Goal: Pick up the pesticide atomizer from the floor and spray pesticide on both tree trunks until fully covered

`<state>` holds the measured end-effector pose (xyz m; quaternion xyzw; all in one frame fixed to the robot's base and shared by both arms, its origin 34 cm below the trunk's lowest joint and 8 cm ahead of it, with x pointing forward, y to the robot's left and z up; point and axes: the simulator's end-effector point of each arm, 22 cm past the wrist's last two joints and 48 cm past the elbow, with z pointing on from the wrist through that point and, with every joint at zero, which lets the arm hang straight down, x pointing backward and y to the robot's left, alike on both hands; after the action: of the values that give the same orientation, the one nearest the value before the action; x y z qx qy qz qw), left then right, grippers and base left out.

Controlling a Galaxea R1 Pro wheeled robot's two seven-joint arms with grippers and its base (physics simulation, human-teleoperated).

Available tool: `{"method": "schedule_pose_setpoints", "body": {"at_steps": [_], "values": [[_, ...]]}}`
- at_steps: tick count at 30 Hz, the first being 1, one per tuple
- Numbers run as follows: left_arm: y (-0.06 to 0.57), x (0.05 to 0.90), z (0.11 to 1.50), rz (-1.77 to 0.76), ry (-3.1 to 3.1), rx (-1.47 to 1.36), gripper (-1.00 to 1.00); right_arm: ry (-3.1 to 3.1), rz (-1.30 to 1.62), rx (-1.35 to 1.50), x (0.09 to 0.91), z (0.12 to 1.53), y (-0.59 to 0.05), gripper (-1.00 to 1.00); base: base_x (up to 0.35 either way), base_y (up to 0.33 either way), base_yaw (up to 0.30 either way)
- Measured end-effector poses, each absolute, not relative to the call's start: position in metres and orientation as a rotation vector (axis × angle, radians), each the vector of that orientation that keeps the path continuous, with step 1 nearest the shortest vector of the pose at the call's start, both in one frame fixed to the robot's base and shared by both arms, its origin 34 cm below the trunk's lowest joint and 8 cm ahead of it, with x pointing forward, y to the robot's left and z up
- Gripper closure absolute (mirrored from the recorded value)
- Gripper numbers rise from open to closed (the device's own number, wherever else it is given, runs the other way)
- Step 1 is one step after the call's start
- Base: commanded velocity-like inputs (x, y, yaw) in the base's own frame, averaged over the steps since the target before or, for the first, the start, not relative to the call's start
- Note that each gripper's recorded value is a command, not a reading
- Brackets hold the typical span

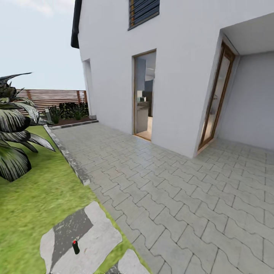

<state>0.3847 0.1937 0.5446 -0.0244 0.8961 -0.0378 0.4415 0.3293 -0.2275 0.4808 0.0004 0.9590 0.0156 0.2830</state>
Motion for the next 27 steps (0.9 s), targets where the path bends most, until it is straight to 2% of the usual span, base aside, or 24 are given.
{"method": "schedule_pose_setpoints", "body": {"at_steps": [6,21,27], "values": [[0.1938,0.3851,0.5449,-0.093,2.223,-0.061,-1.00,2.567,0.041,0.000,0.3295,0.4809,-0.2278,-1.00,0.000,-0.096,0.300],[0.1934,0.3850,0.5447,-0.093,2.224,-0.059,-1.00,2.567,0.042,0.001,0.3296,0.4809,-0.2275,-1.00,0.003,-0.285,0.299],[0.1934,0.3850,0.5450,-0.093,2.224,-0.059,-1.00,2.566,0.040,0.000,0.3295,0.4810,-0.2284,-1.00,0.159,-0.237,0.102]]}}
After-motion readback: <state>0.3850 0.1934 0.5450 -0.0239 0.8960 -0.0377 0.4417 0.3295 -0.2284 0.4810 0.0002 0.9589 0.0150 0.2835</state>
